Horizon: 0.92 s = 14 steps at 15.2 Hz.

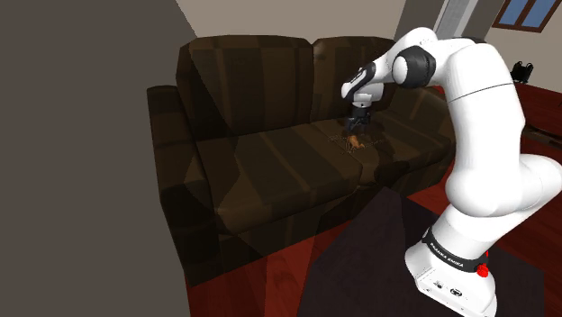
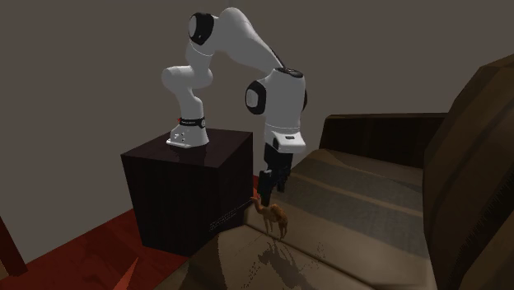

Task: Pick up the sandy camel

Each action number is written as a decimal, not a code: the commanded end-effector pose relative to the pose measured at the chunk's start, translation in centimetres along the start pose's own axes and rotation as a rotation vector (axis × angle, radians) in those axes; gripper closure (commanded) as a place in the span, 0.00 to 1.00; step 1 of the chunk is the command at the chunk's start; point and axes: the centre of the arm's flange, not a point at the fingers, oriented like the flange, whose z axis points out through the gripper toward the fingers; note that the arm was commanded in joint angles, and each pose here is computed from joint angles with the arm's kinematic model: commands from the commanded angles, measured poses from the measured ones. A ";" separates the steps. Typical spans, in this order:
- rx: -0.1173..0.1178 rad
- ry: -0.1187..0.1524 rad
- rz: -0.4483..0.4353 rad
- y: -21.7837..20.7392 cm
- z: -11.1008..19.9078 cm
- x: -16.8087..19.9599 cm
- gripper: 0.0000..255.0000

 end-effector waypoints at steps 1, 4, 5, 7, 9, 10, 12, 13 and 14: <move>-0.001 0.000 0.001 0.3 1.1 0.4 0.00; -0.001 0.000 0.001 0.2 2.6 0.4 0.00; -0.001 0.000 0.001 0.1 3.2 0.5 0.00; -0.001 0.000 0.001 0.0 4.5 0.5 0.00; -0.001 0.000 0.001 0.0 4.5 0.5 0.00; -0.001 0.000 0.001 -0.1 4.5 0.5 1.00; -0.001 0.000 0.001 -0.1 4.5 0.5 1.00; -0.001 0.000 0.001 0.0 4.5 0.5 1.00; -0.001 0.000 0.001 0.0 4.5 0.5 1.00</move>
